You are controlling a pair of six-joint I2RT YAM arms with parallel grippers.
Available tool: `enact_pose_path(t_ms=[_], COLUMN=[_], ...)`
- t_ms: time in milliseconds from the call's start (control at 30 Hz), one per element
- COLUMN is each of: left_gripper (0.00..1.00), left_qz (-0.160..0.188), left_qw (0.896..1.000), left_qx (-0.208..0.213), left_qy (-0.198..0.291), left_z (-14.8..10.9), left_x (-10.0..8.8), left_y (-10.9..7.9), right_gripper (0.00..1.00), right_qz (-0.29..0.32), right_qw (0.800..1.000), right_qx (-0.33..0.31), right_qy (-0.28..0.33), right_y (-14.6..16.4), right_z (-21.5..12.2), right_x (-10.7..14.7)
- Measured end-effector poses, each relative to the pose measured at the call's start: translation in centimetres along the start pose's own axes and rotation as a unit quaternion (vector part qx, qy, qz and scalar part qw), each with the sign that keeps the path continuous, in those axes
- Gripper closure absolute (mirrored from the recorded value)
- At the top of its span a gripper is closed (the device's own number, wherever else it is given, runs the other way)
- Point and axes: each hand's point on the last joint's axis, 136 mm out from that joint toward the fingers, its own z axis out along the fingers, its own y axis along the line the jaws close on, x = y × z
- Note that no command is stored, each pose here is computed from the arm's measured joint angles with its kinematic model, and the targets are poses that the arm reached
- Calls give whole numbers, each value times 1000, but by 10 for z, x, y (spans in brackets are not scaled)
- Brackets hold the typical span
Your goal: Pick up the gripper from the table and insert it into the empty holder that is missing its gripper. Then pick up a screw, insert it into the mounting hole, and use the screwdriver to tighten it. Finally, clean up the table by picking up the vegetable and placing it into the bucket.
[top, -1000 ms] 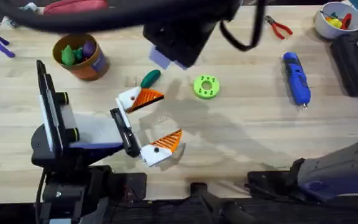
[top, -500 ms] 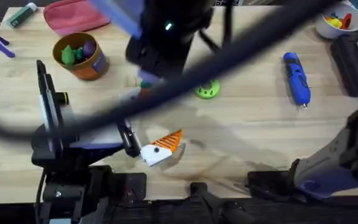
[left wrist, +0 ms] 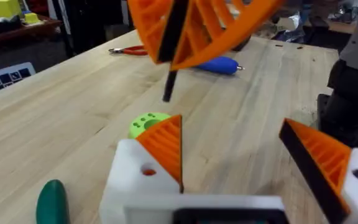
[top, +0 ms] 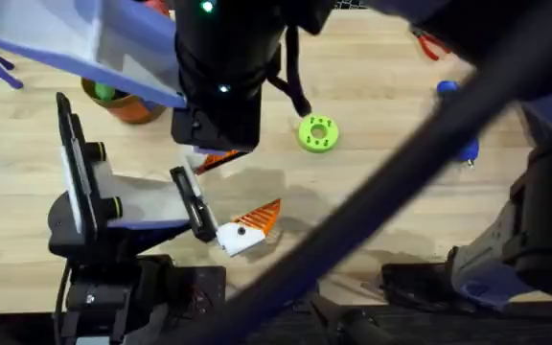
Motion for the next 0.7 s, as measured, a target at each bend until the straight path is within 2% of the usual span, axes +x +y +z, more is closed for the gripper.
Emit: enact_pose_path(t_ms=[700], left_gripper=[13], left_qz=[0], left_qw=[1000], left_qx=[0], left_qy=[0], left_z=[0], left_x=[0], left_y=[0], right_gripper=[995], right_qz=[-33], right_qw=[999], right_qx=[-4], right_qy=[9], right_y=[-3], right_z=[26], right_x=[-10])
